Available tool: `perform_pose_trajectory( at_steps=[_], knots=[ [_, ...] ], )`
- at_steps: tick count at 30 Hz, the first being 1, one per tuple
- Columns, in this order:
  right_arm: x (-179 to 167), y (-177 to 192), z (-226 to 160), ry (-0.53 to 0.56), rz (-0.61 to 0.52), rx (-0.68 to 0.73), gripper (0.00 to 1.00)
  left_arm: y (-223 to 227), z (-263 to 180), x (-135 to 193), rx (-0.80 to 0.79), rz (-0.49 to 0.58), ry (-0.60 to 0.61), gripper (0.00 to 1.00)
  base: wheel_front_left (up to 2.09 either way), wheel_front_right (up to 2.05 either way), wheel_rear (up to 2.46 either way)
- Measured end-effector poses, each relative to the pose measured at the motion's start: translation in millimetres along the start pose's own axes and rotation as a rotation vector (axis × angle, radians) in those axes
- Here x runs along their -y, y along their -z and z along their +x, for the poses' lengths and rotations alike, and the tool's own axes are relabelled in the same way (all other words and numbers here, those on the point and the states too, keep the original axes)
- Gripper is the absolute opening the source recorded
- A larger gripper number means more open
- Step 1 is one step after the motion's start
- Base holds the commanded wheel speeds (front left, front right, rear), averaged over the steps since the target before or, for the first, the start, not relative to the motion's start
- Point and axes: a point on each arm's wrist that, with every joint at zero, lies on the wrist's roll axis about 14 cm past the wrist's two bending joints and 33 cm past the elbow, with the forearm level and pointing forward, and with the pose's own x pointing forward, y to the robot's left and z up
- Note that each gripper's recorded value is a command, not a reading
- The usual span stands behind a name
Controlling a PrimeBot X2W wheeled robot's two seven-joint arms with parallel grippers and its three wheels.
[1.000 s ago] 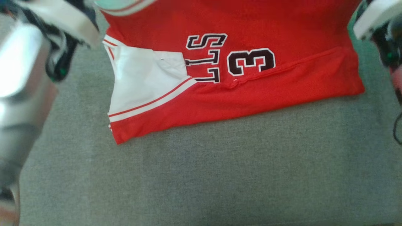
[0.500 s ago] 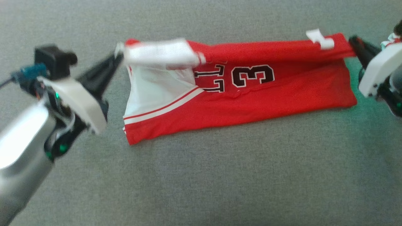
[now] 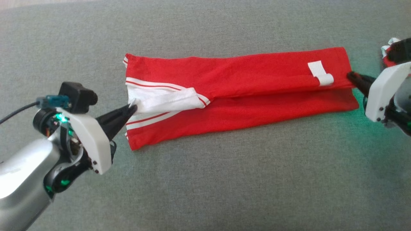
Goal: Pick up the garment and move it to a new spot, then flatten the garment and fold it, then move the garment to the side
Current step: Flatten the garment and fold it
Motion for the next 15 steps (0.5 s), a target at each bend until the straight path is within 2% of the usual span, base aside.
perform_pose_trajectory(
  at_steps=[7,15],
  knots=[
    [-3,13,-1,-0.012,0.0,-0.051,0.0,15,4,8,-0.072,-0.021,0.03,0.0,0.0,0.0,0.0],
    [1,24,-6,0.0,-0.022,-0.084,0.0,16,3,13,-0.079,-0.042,0.047,0.0,0.0,0.0,0.0]
  ],
)
